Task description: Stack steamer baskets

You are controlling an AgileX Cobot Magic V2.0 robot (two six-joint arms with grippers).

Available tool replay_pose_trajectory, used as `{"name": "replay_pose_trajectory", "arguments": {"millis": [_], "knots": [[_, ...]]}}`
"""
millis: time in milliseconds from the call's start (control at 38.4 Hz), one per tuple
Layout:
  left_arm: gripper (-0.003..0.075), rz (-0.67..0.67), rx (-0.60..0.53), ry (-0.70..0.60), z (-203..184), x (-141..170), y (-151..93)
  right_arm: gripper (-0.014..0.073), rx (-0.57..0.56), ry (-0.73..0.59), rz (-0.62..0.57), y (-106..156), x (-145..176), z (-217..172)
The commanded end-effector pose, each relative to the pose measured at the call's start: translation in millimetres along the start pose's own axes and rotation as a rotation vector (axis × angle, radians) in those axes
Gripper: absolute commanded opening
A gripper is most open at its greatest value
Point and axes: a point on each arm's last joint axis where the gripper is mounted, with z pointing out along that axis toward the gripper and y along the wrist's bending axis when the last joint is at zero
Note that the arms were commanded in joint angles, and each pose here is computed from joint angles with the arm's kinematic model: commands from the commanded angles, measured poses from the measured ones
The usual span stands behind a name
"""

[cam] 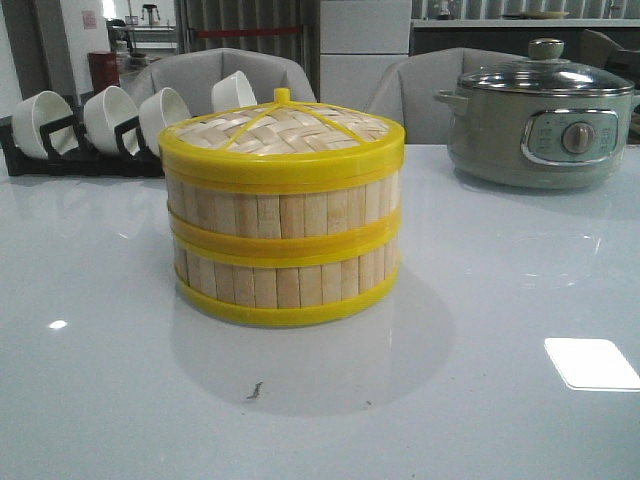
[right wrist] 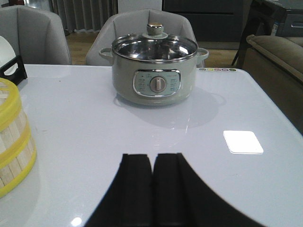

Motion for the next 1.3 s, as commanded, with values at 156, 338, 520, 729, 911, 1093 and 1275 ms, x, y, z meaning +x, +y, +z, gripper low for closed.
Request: {"name": "replay_pose_trajectory", "arguments": {"millis": [156, 338, 520, 729, 911, 1093, 1275], "knots": [[0.0087, -0.003, 0.026, -0.093, -4.0, -14.3, -2.4, 0.0055, 0.003, -0.112, 0.001, 0.0, -16.5, -2.0], [0.0087, -0.003, 0.026, -0.093, -4.0, -14.3, -2.4, 0.0055, 0.003, -0.112, 0.001, 0.0, -16.5, -2.0], [0.0087, -0.003, 0.026, -0.093, -4.0, -14.3, -2.4, 0.0055, 0.003, -0.112, 0.001, 0.0, -16.5, -2.0], [0.0087, 0.001, 0.020, -0.293, -16.0, -23.6, -0.6, 0.0055, 0.003, -0.111, 0.001, 0.0, -16.4, -2.0], [0.0087, -0.045, 0.020, -0.515, -16.2, -3.7, 0.6, 0.0055, 0.003, -0.112, 0.001, 0.0, -16.5, -2.0], [0.0087, -0.064, 0.041, -0.546, 3.7, 46.7, 1.6, 0.0055, 0.003, -0.112, 0.001, 0.0, -16.5, -2.0], [0.0087, -0.115, 0.072, -0.573, 18.2, 87.1, 2.4, 0.0055, 0.003, -0.112, 0.001, 0.0, -16.5, -2.0]]}}
